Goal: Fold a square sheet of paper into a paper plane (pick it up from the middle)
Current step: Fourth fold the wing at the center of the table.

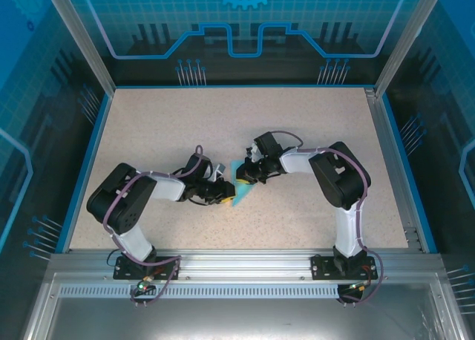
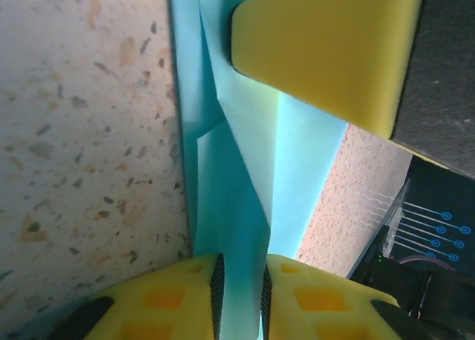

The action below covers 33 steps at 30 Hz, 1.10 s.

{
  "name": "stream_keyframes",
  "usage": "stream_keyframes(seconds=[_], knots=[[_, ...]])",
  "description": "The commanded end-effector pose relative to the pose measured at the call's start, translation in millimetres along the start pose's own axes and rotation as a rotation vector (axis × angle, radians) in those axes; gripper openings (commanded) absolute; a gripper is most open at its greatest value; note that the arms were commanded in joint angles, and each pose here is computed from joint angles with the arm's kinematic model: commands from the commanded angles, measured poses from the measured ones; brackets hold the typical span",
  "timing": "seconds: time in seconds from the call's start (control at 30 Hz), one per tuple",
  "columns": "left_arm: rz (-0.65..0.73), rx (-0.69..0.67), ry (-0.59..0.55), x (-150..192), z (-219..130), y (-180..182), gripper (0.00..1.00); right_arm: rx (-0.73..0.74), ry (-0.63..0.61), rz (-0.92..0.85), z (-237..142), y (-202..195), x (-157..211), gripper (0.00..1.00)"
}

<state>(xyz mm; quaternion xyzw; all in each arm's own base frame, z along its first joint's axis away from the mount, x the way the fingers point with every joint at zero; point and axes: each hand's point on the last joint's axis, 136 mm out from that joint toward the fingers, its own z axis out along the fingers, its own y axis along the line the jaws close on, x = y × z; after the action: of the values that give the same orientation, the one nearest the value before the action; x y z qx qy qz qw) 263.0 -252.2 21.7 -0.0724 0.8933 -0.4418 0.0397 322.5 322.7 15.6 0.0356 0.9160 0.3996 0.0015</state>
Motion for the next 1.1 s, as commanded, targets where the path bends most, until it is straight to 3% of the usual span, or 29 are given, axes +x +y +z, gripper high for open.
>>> stream_keyframes(seconds=[0.0,0.37,0.67,0.9,1.07], knots=[[-0.026,-0.019,0.010,6.2,-1.4,2.7,0.20,0.053,0.057,0.050,7.1,-26.6,14.4,0.11],[-0.034,-0.007,0.056,14.7,2.9,6.6,0.13,0.045,0.070,0.044,9.2,-27.0,15.7,0.12],[-0.034,0.009,0.030,9.3,1.0,0.0,0.21,0.033,0.073,0.023,7.1,-21.2,15.2,0.12],[-0.068,0.019,-0.011,0.8,1.7,-2.0,0.22,0.035,0.073,0.027,7.5,-22.2,14.8,0.12],[-0.074,0.007,-0.040,-1.6,-0.9,-0.3,0.32,0.037,0.074,0.025,7.1,-21.9,15.4,0.12]])
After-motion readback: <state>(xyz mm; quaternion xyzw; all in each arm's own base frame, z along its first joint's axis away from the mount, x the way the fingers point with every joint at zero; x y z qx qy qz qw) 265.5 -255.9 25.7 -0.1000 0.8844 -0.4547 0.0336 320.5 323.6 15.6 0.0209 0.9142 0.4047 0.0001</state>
